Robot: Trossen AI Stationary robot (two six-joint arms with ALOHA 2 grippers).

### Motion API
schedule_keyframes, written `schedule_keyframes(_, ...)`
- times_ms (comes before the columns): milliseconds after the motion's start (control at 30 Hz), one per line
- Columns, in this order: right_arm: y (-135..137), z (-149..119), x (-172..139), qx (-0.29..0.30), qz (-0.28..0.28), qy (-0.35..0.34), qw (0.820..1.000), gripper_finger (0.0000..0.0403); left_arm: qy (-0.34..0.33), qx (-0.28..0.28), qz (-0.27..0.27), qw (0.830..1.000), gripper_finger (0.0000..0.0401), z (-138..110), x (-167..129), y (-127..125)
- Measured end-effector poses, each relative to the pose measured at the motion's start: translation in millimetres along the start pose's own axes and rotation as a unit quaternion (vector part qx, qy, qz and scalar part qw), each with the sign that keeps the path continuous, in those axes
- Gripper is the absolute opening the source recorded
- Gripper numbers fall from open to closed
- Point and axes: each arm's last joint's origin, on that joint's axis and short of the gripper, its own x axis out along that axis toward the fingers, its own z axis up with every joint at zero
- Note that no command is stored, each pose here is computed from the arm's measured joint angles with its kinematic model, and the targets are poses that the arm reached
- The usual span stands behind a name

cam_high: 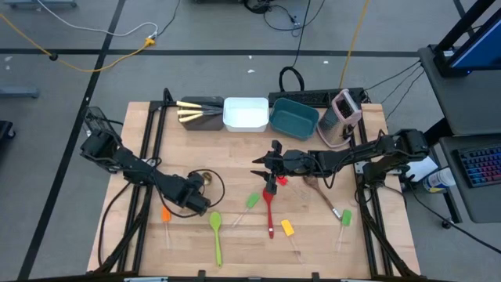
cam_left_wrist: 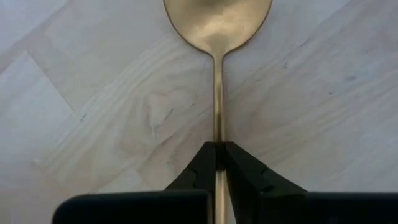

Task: Pick & Place Kitchen Items
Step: Put the gold serving spoon into the white bin

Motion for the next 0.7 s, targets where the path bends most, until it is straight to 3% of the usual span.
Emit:
schedule_keyframes(367,0.0,0.0,0.0,0.000,0.000,0.000,1.000,0.0155,-0.002,0.039,-0.028,0.999,0.0007,9.9,-13.6,-11.9)
schedule_keyframes(700,-0.1,0.0,0.0,0.000,0.000,0.000,1.000,0.0155,-0.033,0.126,-0.070,0.989,0.0004,51.7,-39.0,-24.8)
